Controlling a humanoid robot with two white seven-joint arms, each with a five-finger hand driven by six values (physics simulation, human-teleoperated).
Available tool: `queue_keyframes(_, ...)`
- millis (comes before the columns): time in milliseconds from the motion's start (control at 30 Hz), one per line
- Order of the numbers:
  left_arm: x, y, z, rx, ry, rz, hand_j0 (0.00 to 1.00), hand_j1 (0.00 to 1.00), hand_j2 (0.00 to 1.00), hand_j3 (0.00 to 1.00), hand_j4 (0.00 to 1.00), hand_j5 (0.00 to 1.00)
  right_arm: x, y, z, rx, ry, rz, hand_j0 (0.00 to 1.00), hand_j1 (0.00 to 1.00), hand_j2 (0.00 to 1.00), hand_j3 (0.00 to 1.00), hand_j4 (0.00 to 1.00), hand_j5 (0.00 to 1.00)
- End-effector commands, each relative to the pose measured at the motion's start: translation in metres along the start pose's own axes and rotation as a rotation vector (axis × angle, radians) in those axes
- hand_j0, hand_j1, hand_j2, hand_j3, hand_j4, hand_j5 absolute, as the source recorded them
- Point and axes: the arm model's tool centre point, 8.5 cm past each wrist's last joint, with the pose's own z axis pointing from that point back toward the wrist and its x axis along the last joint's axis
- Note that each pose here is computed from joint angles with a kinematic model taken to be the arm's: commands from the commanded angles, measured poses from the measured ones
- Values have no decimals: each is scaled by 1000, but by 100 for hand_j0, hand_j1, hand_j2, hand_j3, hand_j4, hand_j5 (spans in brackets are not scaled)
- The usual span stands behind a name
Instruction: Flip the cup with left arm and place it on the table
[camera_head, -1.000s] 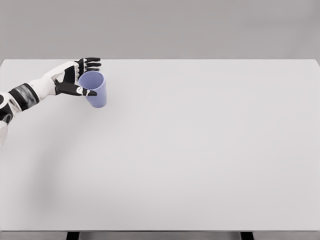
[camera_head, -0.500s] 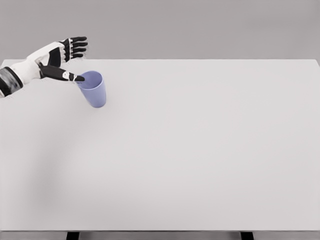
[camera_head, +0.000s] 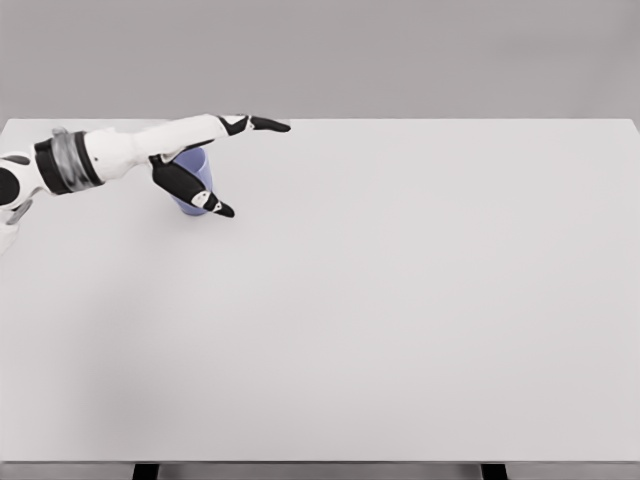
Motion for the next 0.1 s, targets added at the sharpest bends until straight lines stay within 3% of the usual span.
queue_keyframes(0,2,-3,-2,-18,-4,-15,100,100,100,100,100,100,0,0,0,0,0,0,100,100,100,100,100,100)
queue_keyframes(67,-2,-5,0,-37,22,-39,100,100,100,100,100,100,0,0,0,0,0,0,100,100,100,100,100,100)
